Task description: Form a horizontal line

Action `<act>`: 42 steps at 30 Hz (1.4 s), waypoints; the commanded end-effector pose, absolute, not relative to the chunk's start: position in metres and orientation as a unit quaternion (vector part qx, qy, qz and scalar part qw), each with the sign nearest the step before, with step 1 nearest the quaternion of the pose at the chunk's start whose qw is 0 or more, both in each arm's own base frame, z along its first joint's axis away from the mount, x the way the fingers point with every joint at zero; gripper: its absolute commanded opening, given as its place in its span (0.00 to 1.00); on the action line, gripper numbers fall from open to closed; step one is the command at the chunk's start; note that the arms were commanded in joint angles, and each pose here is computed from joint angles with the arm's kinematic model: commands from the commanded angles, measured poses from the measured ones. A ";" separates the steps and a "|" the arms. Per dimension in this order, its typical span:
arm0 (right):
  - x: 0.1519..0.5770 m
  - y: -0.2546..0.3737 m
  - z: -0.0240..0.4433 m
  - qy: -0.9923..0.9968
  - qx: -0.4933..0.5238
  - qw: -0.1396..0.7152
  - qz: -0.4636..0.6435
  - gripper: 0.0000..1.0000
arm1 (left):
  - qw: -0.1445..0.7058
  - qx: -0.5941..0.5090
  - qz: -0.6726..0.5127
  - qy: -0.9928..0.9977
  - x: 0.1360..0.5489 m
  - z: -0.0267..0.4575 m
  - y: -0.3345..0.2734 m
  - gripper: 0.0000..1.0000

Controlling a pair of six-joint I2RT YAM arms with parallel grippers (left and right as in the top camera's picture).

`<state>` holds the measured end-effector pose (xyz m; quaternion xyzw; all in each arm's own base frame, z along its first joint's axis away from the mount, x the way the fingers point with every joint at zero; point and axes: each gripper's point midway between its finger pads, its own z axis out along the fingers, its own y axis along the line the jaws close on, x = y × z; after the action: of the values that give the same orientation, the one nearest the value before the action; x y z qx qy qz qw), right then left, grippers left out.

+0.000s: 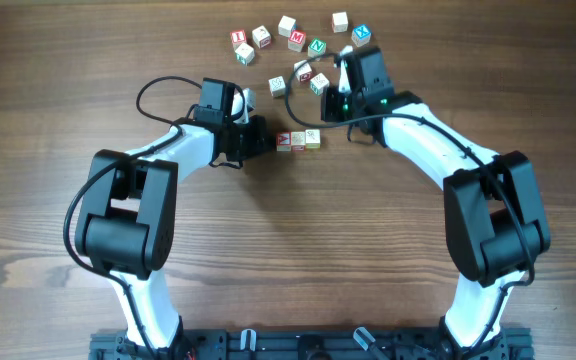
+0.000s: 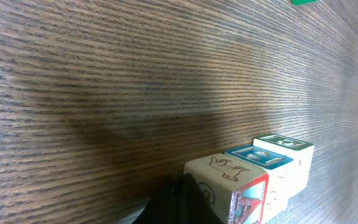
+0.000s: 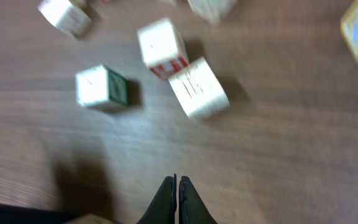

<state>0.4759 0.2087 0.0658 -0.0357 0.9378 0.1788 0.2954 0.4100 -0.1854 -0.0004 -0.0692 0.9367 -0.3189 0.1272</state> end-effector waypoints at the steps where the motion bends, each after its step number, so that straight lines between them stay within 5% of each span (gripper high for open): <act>1: 0.473 0.219 0.064 0.938 -0.056 0.282 0.192 0.05 | 0.115 -0.067 -0.313 0.940 0.404 -0.011 -0.183 0.04; 42: 0.436 0.241 0.025 0.958 -0.070 0.199 0.195 0.05 | 0.116 -0.067 -0.313 0.940 0.405 -0.011 -0.183 0.04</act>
<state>0.4381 0.2374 0.0292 -0.0695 0.9567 0.1893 0.2098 0.4100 -0.1854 -0.0004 -0.0692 0.9367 -0.3189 0.1272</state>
